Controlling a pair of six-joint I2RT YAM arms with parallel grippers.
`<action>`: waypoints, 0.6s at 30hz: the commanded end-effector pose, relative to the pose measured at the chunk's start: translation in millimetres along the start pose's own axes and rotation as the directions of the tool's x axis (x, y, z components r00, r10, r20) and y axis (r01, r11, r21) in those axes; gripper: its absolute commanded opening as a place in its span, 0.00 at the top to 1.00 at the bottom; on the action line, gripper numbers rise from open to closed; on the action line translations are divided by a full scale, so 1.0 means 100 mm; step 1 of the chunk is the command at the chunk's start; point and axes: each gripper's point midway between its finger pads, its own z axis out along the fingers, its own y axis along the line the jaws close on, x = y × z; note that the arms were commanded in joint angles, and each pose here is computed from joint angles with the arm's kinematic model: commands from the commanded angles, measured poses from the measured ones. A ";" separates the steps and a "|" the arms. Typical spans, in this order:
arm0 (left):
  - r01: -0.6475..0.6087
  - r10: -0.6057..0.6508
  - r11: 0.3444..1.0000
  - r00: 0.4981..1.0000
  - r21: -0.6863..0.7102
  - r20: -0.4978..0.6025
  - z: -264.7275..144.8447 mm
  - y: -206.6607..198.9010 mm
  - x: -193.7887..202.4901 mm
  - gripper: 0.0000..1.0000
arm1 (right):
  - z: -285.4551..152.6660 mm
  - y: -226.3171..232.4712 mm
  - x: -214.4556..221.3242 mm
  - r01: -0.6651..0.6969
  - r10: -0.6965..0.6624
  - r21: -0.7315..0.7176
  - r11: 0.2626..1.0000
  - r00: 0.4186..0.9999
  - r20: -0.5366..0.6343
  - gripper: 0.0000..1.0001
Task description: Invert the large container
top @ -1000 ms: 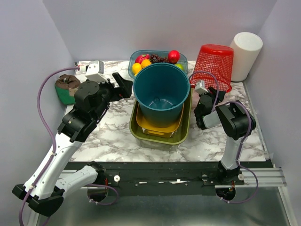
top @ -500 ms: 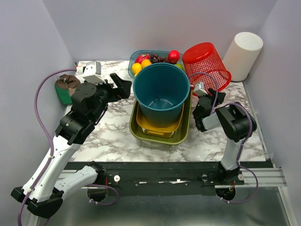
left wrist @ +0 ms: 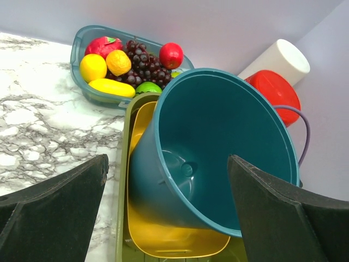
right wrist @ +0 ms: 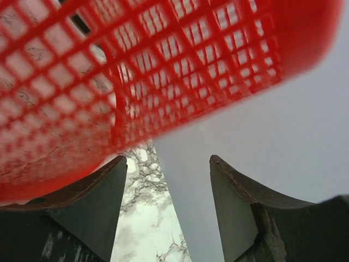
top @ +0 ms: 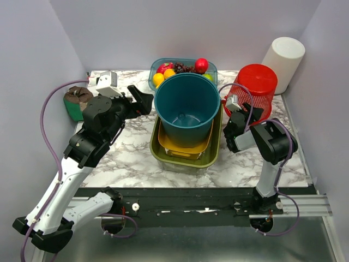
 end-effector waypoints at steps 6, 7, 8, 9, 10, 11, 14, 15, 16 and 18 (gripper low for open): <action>0.010 -0.009 1.000 1.000 0.017 -0.025 0.01 -0.03 0.04 0.01 | 0.00 -0.46 -0.28 -0.339 0.323 0.144 0.930 0.939 0.121 0.25; 0.010 -0.009 1.000 1.000 0.017 -0.025 0.01 -0.03 0.04 0.01 | -0.01 -0.46 -0.28 -0.343 0.328 0.138 0.929 0.937 0.122 0.24; 0.010 -0.010 1.000 1.000 0.018 -0.022 0.00 -0.03 0.03 0.01 | -0.02 -0.48 -0.28 -0.355 0.339 0.132 0.926 0.932 0.126 0.24; 0.011 -0.011 1.000 1.000 0.017 -0.025 0.01 -0.03 0.04 0.01 | -0.03 -0.54 -0.31 -0.410 0.394 0.124 0.904 0.909 0.137 0.24; 0.011 -0.011 1.000 1.000 0.017 -0.027 0.02 -0.03 0.05 0.01 | -0.05 -0.52 -0.28 -0.407 0.395 0.106 0.907 0.911 0.122 0.23; 0.012 -0.011 1.000 1.000 0.018 -0.026 0.03 -0.03 0.05 0.01 | -0.06 -0.53 -0.27 -0.427 0.416 0.093 0.899 0.901 0.119 0.23; 0.016 -0.015 1.000 0.999 0.023 -0.032 0.04 -0.05 0.07 0.01 | -0.14 -0.55 -0.26 -0.507 0.503 0.012 0.862 0.858 0.102 0.23; 0.013 -0.013 1.000 0.999 0.023 -0.038 0.05 -0.05 0.08 0.01 | -0.16 -0.57 -0.29 -0.549 0.547 -0.014 0.835 0.830 0.110 0.23; 0.015 -0.014 1.000 0.999 0.024 -0.036 0.05 -0.05 0.08 0.01 | -0.21 -0.63 -0.29 -0.553 0.552 -0.030 0.833 0.827 0.107 0.23; 0.017 -0.016 1.000 0.999 0.023 -0.034 0.06 -0.04 0.08 0.01 | -0.27 -0.62 -0.28 -0.589 0.592 -0.061 0.806 0.801 0.093 0.23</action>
